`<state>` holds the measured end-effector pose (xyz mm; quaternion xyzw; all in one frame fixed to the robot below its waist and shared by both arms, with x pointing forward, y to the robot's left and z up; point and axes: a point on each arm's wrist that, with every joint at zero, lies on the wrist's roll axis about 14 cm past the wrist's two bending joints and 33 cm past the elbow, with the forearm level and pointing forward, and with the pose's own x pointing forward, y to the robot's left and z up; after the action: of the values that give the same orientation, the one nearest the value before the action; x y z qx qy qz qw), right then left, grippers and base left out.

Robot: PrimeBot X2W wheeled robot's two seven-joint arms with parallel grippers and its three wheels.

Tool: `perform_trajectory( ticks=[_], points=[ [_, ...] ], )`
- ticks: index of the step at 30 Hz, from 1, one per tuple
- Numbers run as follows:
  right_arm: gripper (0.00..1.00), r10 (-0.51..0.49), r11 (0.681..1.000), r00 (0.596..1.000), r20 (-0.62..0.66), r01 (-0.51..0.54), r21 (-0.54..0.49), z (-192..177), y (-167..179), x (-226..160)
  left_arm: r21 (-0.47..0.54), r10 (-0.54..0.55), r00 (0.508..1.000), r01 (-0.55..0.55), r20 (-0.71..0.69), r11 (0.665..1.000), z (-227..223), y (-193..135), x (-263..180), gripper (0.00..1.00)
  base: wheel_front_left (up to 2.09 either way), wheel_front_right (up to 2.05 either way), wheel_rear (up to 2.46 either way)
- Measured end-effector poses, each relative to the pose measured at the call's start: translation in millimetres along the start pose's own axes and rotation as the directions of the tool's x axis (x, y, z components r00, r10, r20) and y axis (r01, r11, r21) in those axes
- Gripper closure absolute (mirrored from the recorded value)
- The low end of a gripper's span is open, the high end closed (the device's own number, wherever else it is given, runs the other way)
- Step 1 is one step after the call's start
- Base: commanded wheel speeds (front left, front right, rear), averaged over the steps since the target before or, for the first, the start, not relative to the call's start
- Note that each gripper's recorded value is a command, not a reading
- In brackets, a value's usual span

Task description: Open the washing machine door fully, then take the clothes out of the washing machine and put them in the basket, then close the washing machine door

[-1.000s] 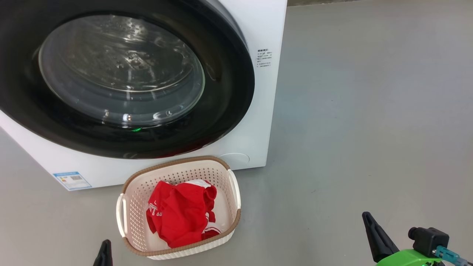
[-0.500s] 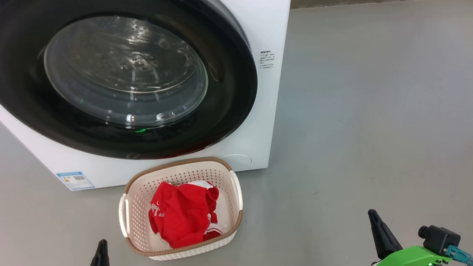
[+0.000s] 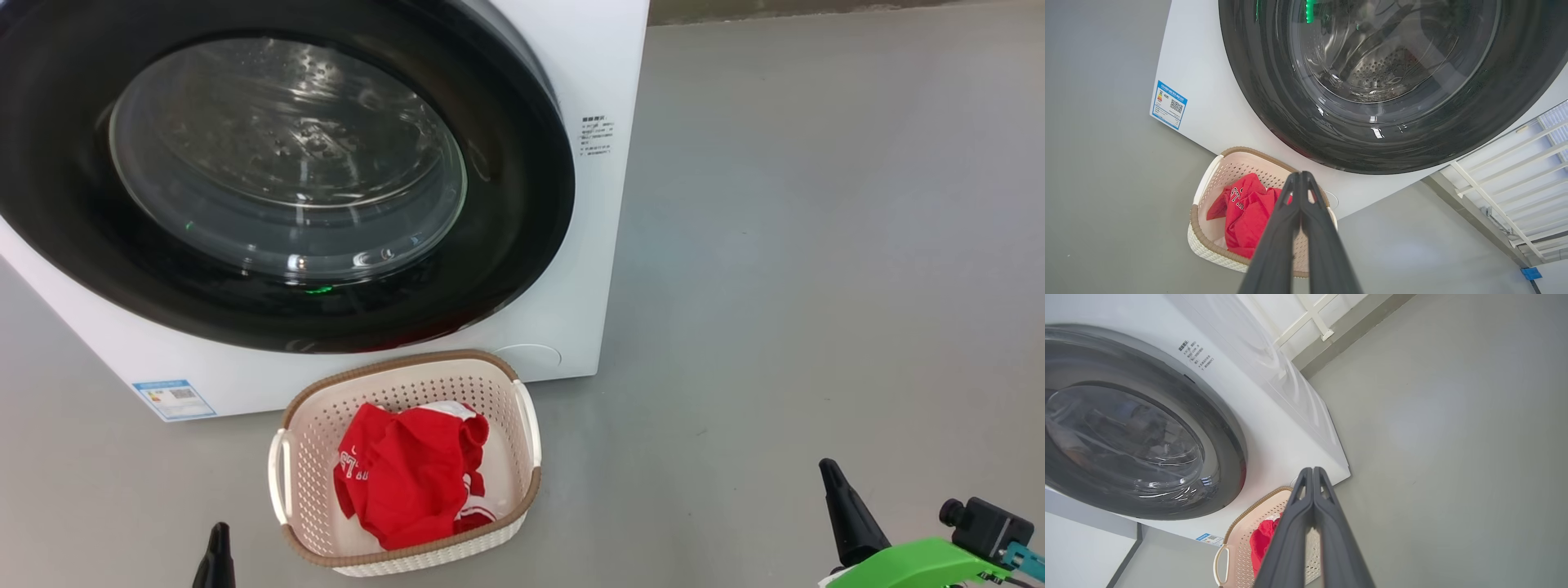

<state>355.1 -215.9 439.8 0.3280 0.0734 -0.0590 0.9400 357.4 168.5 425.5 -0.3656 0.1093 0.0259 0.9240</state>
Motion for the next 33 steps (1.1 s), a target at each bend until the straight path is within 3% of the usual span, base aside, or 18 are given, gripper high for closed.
perform_trajectory(
  ticks=[18, 33],
  points=[
    [1.00, -0.005, 0.981, 1.000, 0.003, 0.004, 0.196, 4, 5, 3, -0.177, 0.003, 1.000, 0.000, 0.017, 0.984, 11, -2, 2, 1.00, 0.00, 0.00, 0.00],
    [1.00, -0.001, 0.934, 1.000, 0.007, -0.001, 0.357, 9, 8, 5, -0.328, -0.010, 0.999, 0.019, 0.032, 0.945, 20, -8, 5, 1.00, 0.00, 0.00, 0.00]
  ],
)
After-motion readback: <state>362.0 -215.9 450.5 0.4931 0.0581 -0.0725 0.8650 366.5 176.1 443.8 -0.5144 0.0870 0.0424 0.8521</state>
